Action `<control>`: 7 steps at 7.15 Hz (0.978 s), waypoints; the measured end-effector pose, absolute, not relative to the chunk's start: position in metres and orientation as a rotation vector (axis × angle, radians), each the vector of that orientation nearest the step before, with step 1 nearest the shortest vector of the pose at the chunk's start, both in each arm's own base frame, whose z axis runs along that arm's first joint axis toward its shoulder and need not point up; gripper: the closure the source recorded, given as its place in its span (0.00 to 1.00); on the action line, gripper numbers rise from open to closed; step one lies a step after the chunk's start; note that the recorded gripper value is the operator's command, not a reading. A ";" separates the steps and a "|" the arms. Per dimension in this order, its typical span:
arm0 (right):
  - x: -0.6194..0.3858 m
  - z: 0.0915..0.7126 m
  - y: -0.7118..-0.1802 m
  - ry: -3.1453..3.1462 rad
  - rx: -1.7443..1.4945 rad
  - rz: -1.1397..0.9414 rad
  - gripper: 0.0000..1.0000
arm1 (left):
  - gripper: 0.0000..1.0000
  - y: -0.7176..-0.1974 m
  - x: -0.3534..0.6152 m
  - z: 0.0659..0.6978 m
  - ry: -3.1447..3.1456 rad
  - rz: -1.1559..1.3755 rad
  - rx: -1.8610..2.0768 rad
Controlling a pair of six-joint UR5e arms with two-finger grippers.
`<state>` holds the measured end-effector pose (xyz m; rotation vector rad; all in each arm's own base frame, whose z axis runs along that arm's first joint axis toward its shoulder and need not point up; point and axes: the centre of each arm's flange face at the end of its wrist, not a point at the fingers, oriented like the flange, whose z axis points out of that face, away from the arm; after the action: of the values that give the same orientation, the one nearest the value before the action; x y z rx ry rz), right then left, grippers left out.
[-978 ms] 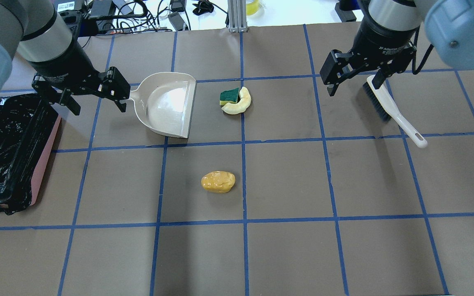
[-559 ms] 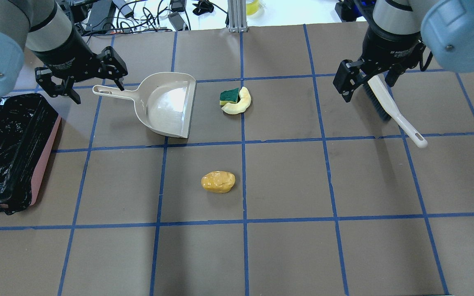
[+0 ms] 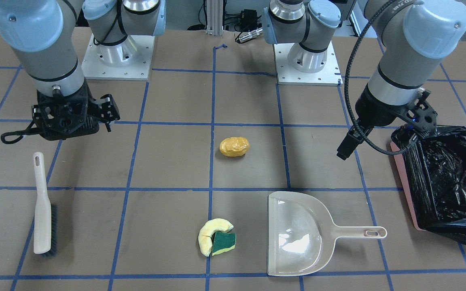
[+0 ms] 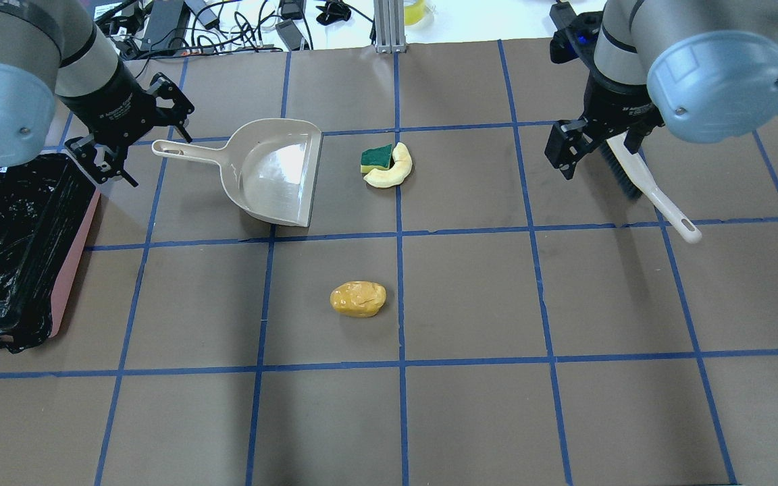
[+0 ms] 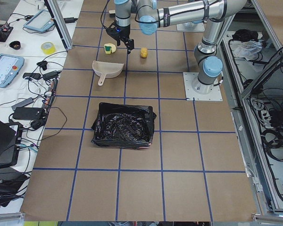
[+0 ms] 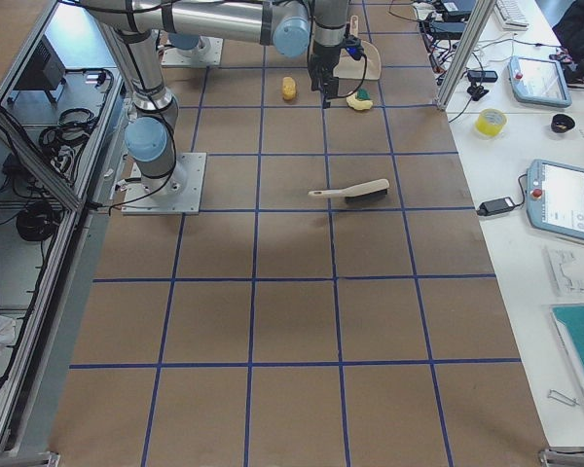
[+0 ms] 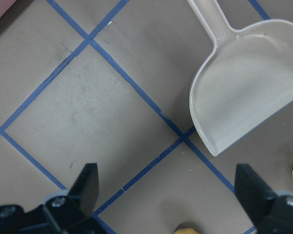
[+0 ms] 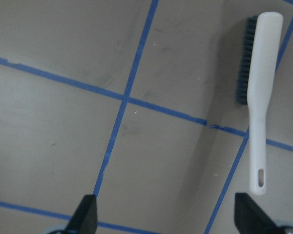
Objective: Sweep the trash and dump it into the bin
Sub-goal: 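Grasp the dustpan handle with the left gripper while the right gripper grasps the brush handle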
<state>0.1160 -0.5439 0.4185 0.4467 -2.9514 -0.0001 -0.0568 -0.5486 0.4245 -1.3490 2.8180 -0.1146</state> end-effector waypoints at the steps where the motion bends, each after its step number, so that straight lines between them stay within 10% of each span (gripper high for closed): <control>1: 0.107 0.421 -0.568 -2.946 0.413 0.101 0.00 | 0.01 -0.563 -0.047 0.416 2.756 -0.169 -1.482; 7: -0.062 0.341 -0.570 -3.011 0.550 -0.067 0.00 | 0.01 -0.666 -0.017 0.296 2.284 -0.304 -2.071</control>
<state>-0.0620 -0.5699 0.3410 0.5495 -3.0113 -0.0669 -0.0175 -0.6656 0.2959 -2.0710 2.2840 -0.3037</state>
